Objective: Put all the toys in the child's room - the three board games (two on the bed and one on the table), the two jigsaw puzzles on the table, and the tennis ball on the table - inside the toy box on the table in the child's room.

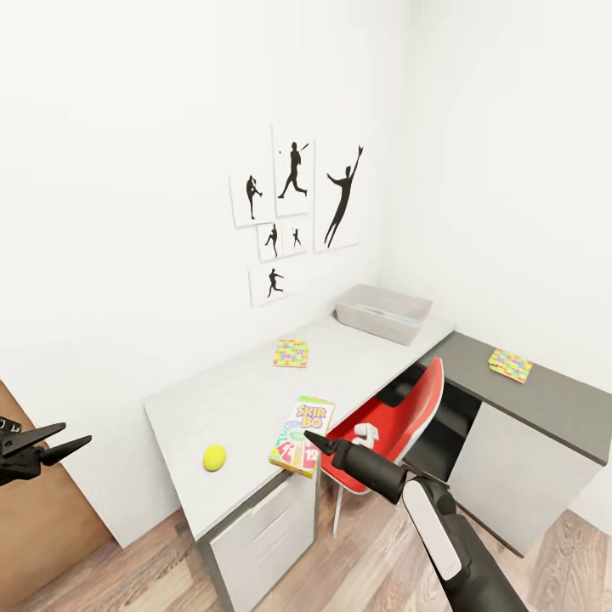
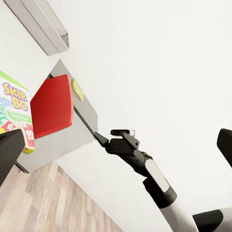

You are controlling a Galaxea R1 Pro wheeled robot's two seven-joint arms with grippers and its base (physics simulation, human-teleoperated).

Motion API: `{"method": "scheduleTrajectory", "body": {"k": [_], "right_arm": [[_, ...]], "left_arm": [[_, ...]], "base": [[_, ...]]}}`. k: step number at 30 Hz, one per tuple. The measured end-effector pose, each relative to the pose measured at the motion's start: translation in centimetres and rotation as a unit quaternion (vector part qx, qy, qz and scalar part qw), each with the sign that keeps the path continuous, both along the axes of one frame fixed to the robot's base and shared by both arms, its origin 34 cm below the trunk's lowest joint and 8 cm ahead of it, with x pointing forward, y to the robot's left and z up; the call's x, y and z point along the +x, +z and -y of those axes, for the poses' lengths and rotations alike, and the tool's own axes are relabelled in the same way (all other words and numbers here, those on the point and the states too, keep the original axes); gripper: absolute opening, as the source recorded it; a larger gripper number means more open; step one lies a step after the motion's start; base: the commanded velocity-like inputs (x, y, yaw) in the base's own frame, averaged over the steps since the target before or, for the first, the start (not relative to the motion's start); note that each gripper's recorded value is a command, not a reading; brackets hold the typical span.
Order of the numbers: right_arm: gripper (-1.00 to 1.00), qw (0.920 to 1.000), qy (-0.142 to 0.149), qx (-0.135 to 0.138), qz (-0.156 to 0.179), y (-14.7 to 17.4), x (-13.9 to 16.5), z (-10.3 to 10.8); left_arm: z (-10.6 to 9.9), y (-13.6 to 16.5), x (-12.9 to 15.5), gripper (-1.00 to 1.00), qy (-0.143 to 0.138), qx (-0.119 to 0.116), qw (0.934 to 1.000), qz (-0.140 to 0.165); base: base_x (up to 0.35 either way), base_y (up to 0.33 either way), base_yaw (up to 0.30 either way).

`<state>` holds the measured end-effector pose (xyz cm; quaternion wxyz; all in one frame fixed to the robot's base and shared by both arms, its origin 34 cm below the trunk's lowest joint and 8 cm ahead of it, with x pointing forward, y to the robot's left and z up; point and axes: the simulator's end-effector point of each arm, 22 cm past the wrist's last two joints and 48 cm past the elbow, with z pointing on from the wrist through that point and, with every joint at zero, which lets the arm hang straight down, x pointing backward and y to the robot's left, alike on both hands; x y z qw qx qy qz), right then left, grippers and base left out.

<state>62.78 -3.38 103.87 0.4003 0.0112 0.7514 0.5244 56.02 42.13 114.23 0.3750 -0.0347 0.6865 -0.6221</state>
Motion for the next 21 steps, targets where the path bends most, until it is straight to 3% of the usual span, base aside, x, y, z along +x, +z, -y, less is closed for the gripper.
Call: {"method": "scheduleTrajectory", "body": {"k": [11, 17, 21], "right_arm": [[1.0, 0.9998, -0.013, -0.007, -0.011, -0.8, 0.5, 0.4], [1.0, 0.9997, -0.016, 0.0, -0.018, -1.1, 0.8, -0.6], [1.0, 0.9989, -0.03, -0.01, -0.034, -2.0, 1.3, -1.0]], "left_arm": [[0.0, -0.3, 0.2, 1.0, 0.0, -0.001, 1.0, -0.001], [0.0, -0.7, 0.4, 1.0, 0.0, -0.002, 1.0, -0.004], [0.0, -1.0, 0.6, 1.0, 0.0, -0.002, 1.0, -0.005]], "base": [[0.0, 0.0, 0.001], [0.0, 0.0, 0.0], [0.0, 0.0, 0.0]]}}
